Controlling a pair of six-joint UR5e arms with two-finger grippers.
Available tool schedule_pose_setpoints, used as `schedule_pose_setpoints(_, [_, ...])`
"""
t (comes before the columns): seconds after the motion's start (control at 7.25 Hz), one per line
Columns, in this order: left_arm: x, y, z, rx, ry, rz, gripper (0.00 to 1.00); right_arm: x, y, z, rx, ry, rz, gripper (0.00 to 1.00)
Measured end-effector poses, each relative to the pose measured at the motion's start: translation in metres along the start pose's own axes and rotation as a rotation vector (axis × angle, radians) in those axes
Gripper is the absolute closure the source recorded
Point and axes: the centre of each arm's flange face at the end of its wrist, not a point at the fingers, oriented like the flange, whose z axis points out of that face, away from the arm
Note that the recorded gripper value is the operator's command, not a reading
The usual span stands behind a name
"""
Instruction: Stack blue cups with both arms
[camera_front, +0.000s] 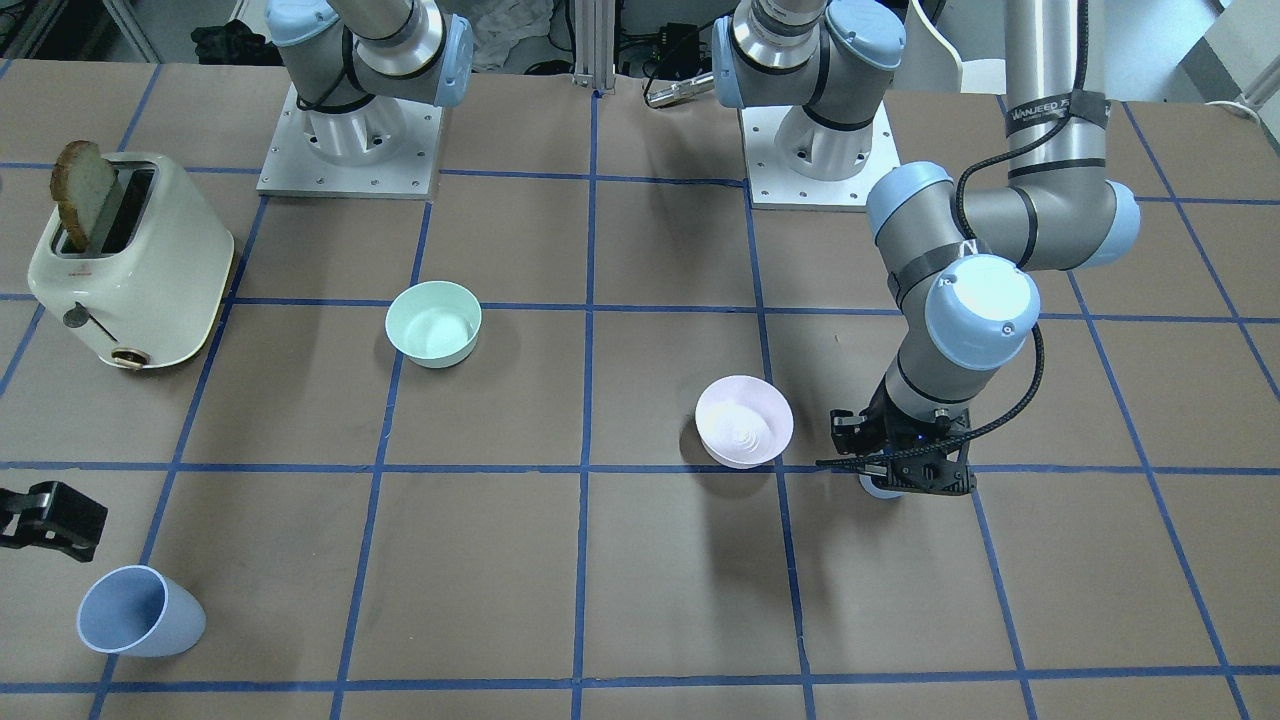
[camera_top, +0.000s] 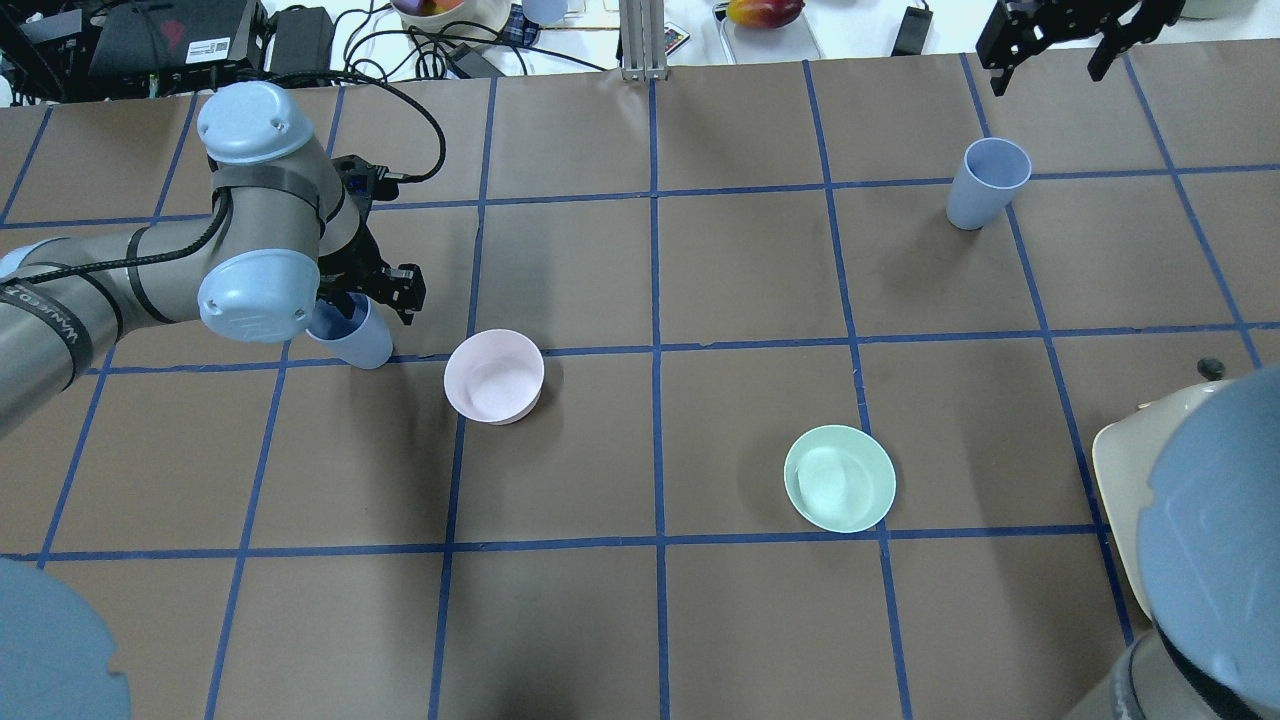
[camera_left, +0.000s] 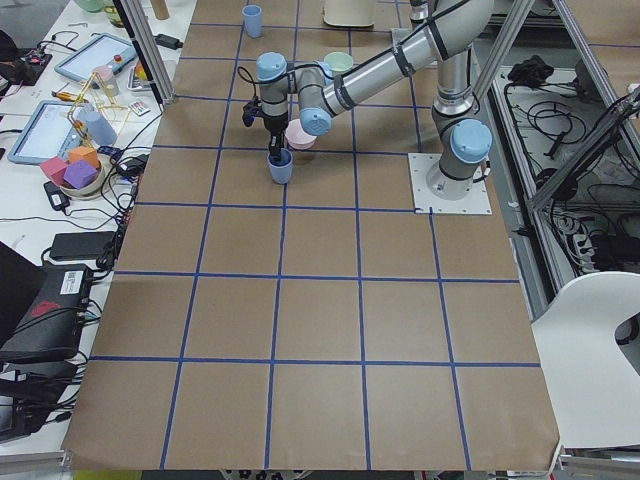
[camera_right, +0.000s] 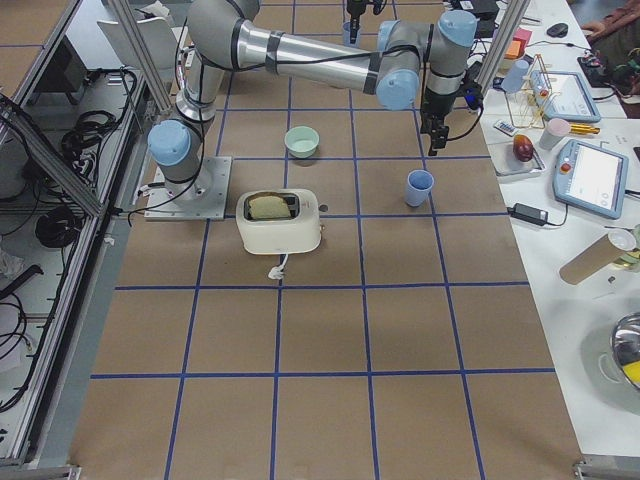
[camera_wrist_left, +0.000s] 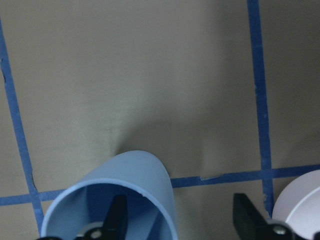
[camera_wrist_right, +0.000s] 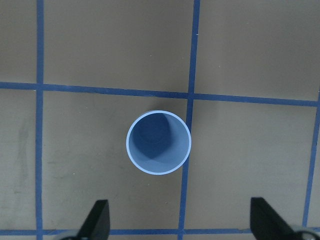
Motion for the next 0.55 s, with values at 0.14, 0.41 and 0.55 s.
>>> schedule_pose_setpoints(0.14, [-0.002,-0.003,-0.002,0.006,-0.013,-0.002,1.0,0.01,-0.005,0.016,-0.02,-0.005,-0.008,0.0])
schedule_pose_setpoints(0.41, [0.003,-0.021,-0.024,0.048,-0.02,-0.047,1.0,0.025,-0.013,0.055,-0.062,-0.023,-0.052,0.0])
schedule_pose_setpoints(0.55, [0.02,-0.034,-0.046,0.071,-0.016,-0.101,1.0,0.033,-0.016,0.075,-0.083,-0.039,-0.054,0.0])
